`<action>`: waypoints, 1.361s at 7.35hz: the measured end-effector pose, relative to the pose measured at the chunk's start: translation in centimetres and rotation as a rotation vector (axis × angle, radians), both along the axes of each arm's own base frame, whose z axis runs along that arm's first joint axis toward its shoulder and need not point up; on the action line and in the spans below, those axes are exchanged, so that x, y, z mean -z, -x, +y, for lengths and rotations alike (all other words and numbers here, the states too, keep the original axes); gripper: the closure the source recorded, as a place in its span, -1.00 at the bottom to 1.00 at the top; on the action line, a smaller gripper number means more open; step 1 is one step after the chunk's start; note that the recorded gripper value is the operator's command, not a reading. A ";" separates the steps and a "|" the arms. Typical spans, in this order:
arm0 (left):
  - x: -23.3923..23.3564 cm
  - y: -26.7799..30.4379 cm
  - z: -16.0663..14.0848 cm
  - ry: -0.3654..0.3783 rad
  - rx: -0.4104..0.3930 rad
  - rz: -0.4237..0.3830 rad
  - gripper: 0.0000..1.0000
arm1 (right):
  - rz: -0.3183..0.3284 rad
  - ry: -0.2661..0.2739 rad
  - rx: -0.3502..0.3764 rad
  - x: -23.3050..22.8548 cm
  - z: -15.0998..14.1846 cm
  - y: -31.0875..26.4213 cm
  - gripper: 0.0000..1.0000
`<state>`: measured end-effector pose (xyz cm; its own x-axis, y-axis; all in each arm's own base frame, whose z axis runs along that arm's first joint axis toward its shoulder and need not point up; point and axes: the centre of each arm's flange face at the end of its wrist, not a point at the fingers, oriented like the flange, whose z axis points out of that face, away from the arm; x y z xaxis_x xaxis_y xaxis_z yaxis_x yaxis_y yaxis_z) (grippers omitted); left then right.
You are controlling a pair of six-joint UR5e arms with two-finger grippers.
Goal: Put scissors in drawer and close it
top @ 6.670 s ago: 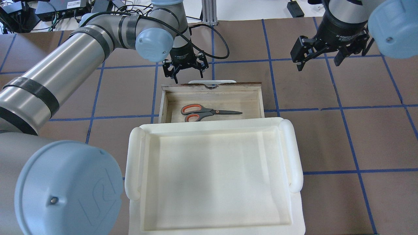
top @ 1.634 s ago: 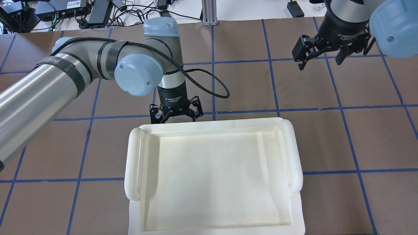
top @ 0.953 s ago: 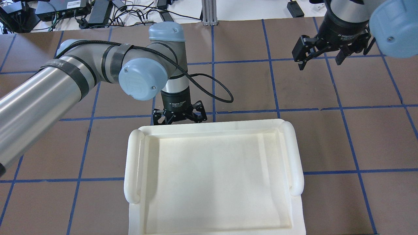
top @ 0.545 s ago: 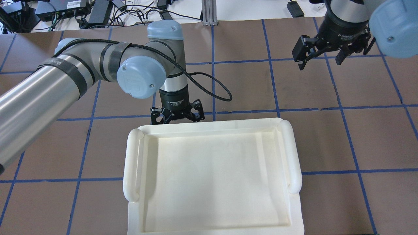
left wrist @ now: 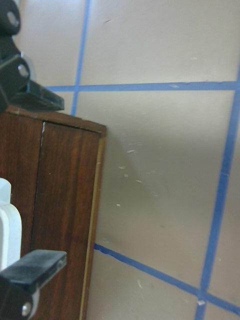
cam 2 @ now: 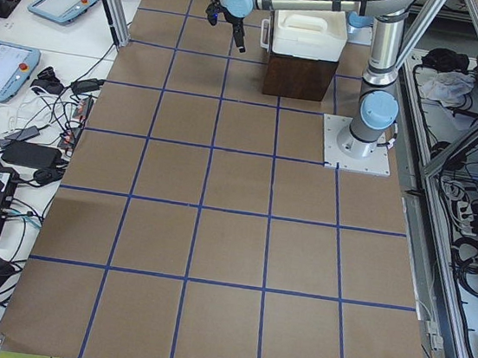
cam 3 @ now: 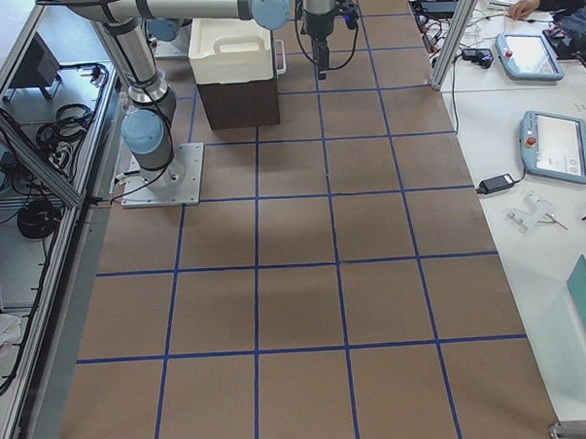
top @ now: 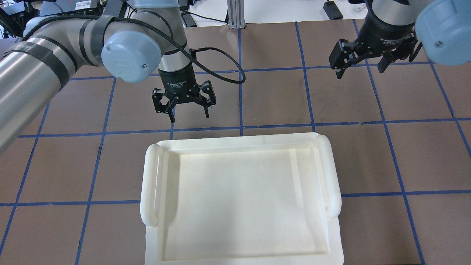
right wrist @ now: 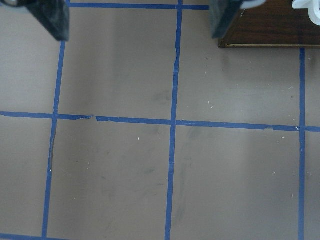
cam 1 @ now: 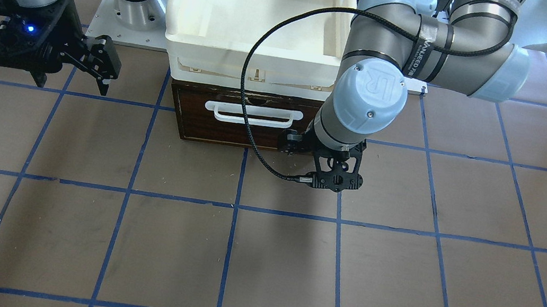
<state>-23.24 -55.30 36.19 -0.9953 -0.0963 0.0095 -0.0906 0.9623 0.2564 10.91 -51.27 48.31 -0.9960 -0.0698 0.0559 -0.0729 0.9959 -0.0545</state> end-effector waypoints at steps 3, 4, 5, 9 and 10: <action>-7.4 -5.7 -2.4 0.209 0.086 0.051 -1.00 | 0.000 -0.010 -0.007 0.0 0.2 0.0 -1.00; -10.0 -7.5 -1.9 0.263 0.085 0.050 -1.00 | 0.005 0.000 -0.014 -0.7 0.7 0.0 -1.00; -12.5 -8.5 -0.6 0.307 0.082 0.044 -1.00 | 0.012 0.030 -0.017 -2.1 1.7 -0.1 -1.00; -16.1 -9.4 5.0 0.316 0.091 -0.029 -1.00 | -0.075 -0.059 -0.030 2.2 0.4 -1.5 -1.00; -16.0 -9.4 5.5 0.301 0.093 -0.031 -1.00 | -0.088 -0.066 -0.029 3.0 -0.2 -1.6 -1.00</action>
<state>-13.82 -49.80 52.19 -1.0000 -0.0020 -0.0068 -0.0017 0.9991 -0.0426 12.52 -51.52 45.30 -0.9944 -0.0992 -0.0371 -0.0994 0.9950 0.0039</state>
